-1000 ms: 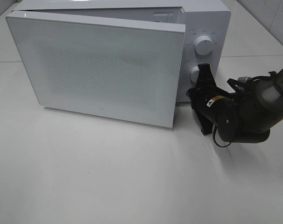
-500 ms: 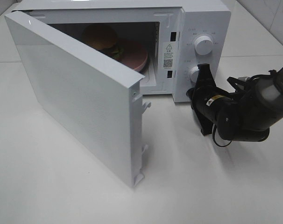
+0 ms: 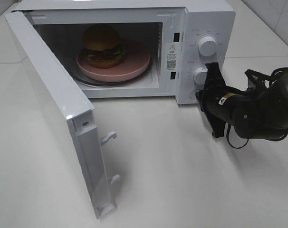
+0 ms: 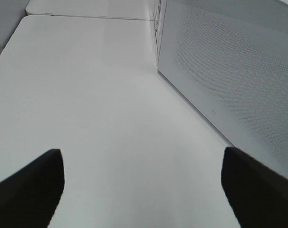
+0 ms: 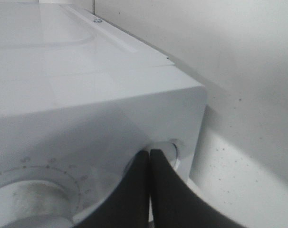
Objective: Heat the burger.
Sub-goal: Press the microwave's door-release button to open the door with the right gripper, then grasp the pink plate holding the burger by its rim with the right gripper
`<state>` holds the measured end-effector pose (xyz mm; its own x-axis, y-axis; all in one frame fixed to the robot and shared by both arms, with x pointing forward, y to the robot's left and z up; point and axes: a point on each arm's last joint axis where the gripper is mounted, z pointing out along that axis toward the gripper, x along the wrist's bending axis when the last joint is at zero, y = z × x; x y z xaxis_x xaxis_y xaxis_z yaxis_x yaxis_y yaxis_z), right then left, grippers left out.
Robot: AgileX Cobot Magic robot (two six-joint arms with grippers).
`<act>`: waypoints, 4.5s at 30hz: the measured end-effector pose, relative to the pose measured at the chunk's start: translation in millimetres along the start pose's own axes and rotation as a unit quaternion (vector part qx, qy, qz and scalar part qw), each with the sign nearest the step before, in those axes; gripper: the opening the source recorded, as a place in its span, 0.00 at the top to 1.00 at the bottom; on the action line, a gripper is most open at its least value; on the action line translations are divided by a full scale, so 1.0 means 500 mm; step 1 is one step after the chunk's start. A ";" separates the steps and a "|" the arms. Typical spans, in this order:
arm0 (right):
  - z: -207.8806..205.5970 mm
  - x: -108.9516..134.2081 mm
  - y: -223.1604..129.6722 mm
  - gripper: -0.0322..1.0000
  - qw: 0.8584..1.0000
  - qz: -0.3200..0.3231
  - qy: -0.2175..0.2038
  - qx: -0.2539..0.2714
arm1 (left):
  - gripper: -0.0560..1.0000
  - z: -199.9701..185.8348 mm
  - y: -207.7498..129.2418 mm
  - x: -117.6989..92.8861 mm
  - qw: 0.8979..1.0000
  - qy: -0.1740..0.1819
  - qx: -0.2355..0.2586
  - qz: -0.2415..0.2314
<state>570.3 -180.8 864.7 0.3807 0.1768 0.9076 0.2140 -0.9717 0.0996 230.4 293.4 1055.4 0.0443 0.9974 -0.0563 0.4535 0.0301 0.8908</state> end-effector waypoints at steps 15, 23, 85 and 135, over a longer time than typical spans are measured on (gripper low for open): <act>-0.078 0.018 -0.008 0.97 0.988 -0.112 -0.066 0.079 | 0.17 0.000 0.000 0.000 1.000 0.000 0.000 0.000; -0.128 0.064 -0.002 0.97 0.959 -0.247 -0.087 0.109 | 0.17 0.000 0.000 0.000 1.000 0.000 0.000 0.000; -0.337 0.190 0.063 0.85 0.084 -0.959 -0.004 0.272 | 0.17 0.000 0.000 0.000 1.000 0.000 0.000 0.000; -0.185 0.271 -0.120 0.06 0.011 -0.974 0.067 0.215 | 0.17 0.000 0.000 0.000 1.000 0.000 0.000 0.000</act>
<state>525.8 -112.9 1019.6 -0.7224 -0.2328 -0.6511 -0.3062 0.9520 -0.0007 230.4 293.4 1055.4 0.0443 0.9974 -0.0563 0.4535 0.0301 0.8908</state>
